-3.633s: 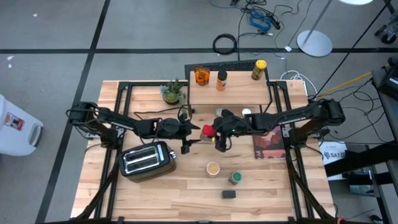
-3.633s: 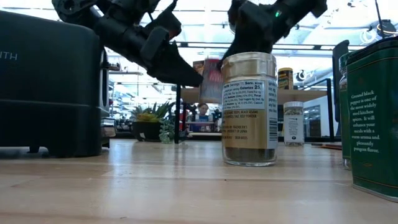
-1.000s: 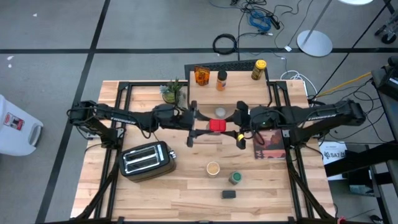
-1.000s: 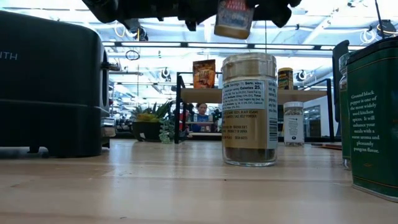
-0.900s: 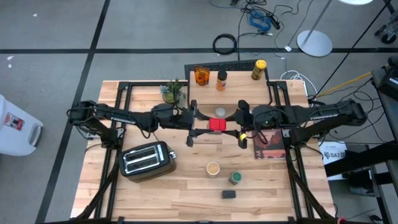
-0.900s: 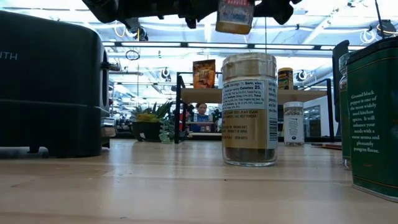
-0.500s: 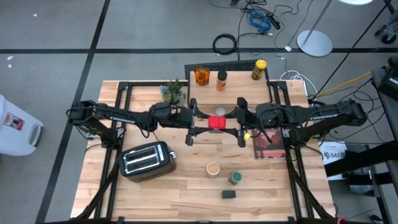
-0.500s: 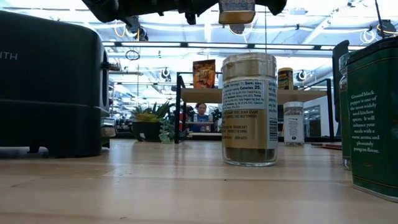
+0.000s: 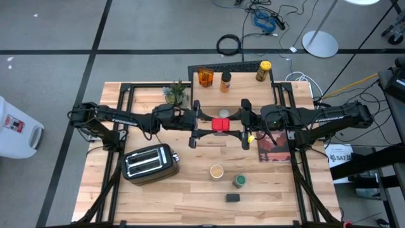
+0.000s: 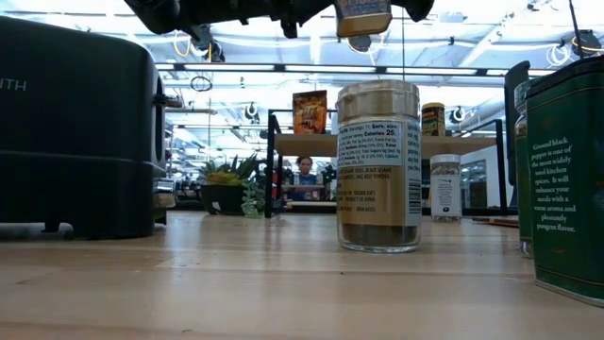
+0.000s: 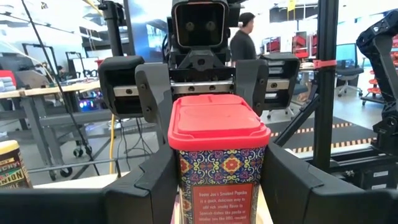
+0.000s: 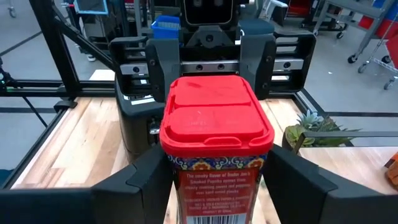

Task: Shelf spices
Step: Put the red seasoning can on the shelf

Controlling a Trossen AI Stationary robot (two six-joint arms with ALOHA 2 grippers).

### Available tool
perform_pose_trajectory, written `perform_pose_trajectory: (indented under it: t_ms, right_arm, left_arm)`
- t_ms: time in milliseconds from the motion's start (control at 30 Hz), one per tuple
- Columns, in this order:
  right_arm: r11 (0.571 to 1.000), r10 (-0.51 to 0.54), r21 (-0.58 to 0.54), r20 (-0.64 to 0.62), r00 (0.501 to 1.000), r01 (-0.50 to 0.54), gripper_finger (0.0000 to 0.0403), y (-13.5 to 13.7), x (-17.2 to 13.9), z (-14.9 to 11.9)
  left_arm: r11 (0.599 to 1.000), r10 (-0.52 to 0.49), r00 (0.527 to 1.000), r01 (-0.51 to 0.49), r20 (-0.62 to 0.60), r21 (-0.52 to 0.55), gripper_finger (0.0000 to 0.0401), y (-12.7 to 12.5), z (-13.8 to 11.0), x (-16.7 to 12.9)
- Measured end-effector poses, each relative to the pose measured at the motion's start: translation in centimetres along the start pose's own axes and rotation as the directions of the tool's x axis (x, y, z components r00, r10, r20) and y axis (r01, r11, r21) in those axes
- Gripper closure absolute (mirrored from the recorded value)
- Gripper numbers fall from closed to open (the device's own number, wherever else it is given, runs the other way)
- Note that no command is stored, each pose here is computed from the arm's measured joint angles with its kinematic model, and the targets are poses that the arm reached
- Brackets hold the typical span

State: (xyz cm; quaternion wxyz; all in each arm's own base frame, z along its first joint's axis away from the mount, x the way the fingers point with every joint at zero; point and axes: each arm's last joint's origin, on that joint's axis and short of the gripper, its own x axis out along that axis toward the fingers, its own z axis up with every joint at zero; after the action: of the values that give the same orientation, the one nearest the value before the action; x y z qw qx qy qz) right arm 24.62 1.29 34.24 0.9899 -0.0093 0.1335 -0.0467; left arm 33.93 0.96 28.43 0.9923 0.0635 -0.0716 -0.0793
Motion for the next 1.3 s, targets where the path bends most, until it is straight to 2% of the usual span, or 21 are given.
perform_pose_trajectory:
  t_ms: [233,433,1300]
  right_arm:
    - [1.000,-0.009,0.006,0.000,1.000,0.009,0.0191,-0.10,0.01,0.00]
    - [1.000,-0.026,0.017,-0.005,1.000,0.026,0.0242,-0.53,0.04,-0.03]
    - [0.998,-0.039,0.048,-0.044,0.998,0.041,0.0225,-0.69,0.01,-0.33]
  left_arm:
    - [1.000,0.000,1.000,0.000,-0.007,-0.001,0.0211,0.00,-0.10,0.00]
    - [1.000,0.007,1.000,-0.007,-0.009,-0.006,0.0211,0.07,-0.14,-0.01]
    - [1.000,0.017,1.000,-0.017,0.004,0.004,0.0212,0.43,-0.17,-0.06]
